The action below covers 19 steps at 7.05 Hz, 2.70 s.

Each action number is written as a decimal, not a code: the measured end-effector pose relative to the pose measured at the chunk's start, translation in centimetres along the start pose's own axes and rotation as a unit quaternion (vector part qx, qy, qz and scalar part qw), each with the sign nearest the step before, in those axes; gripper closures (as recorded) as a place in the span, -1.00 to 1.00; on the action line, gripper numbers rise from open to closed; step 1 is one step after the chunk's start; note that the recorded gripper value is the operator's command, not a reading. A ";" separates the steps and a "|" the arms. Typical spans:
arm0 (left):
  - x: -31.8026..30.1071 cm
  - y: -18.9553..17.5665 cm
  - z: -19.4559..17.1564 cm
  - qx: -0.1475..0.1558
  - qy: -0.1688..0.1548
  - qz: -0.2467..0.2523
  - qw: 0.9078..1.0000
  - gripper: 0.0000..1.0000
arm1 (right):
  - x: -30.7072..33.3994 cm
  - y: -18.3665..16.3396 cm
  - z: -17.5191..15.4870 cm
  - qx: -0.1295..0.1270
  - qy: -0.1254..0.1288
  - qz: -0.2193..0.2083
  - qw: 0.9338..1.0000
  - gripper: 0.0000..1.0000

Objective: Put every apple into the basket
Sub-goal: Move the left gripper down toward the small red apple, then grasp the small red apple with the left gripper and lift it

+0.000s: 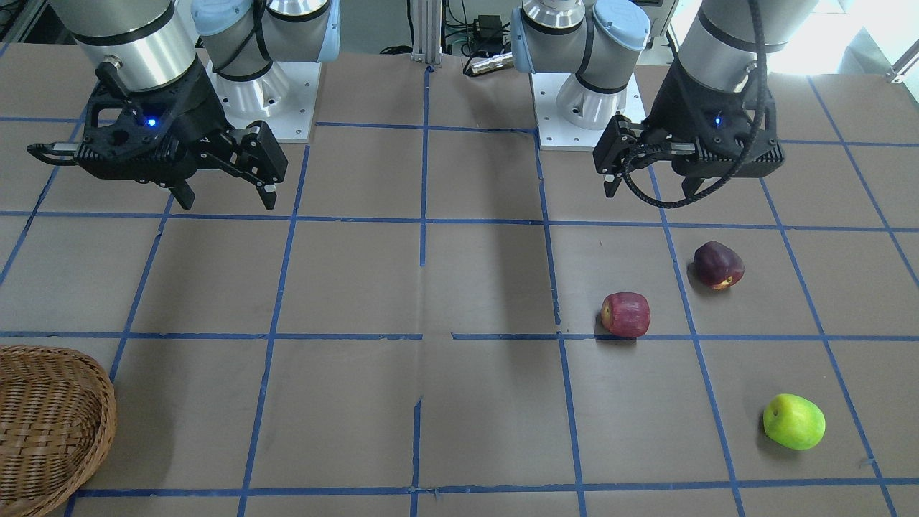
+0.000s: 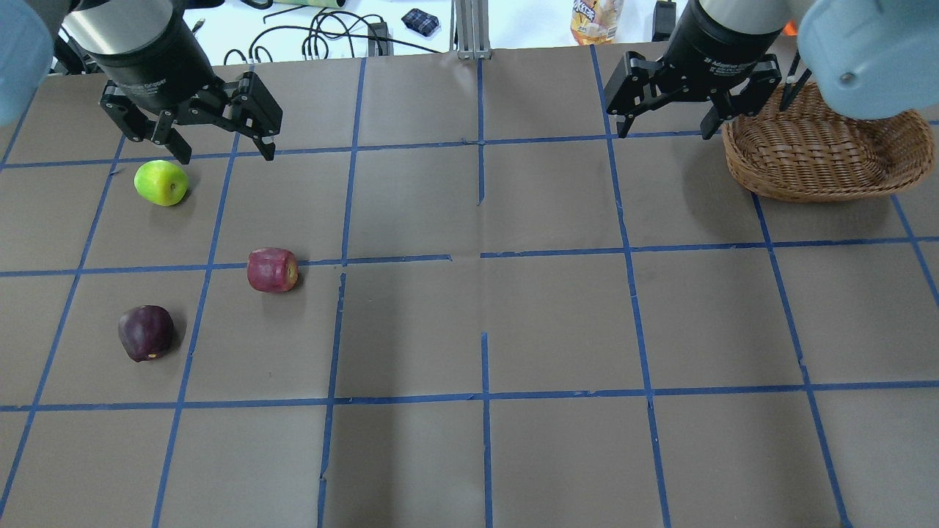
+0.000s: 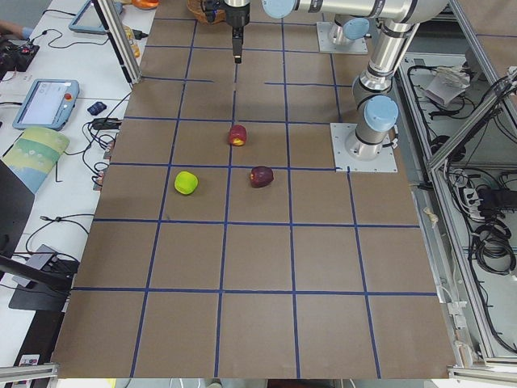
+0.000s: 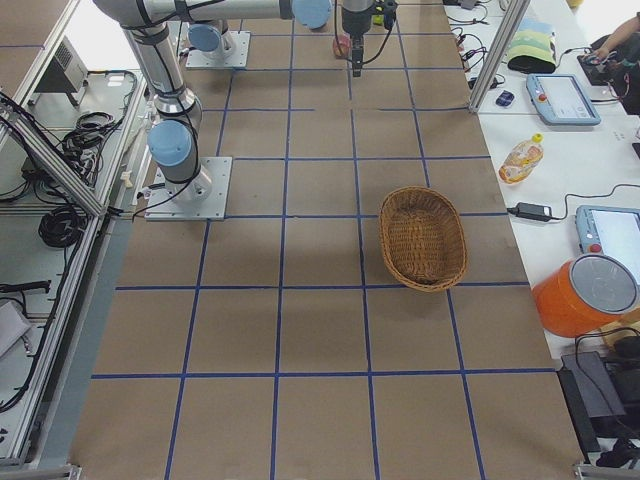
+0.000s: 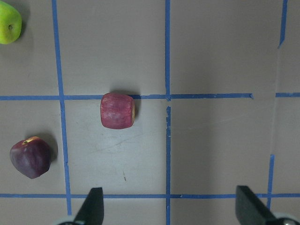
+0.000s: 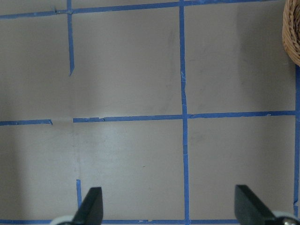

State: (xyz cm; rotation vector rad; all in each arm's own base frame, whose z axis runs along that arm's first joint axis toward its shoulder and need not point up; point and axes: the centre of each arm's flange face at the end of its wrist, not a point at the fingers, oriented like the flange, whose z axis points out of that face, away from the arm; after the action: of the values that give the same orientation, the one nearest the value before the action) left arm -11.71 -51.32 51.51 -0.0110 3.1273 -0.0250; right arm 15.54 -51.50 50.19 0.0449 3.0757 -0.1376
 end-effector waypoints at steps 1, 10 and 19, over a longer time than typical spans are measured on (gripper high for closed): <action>0.0 0.0 0.0 0.000 0.001 -0.001 1.000 -1.00 | 0.0 0.0 0.0 0.000 0.000 0.000 1.000 -1.00; -7.3 -2.1 21.6 -0.026 0.003 0.044 0.999 -1.00 | 0.0 0.0 0.4 -0.004 0.000 0.001 1.000 -1.00; -7.6 -1.7 29.4 -0.001 0.015 0.044 0.999 0.91 | 0.0 0.2 0.6 -0.007 0.000 0.002 1.000 -1.00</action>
State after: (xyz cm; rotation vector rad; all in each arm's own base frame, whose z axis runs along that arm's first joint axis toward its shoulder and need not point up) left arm -3.63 -53.47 22.26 0.1281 3.1537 -0.0209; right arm 15.54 -51.40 49.61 0.0501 3.0759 -0.1154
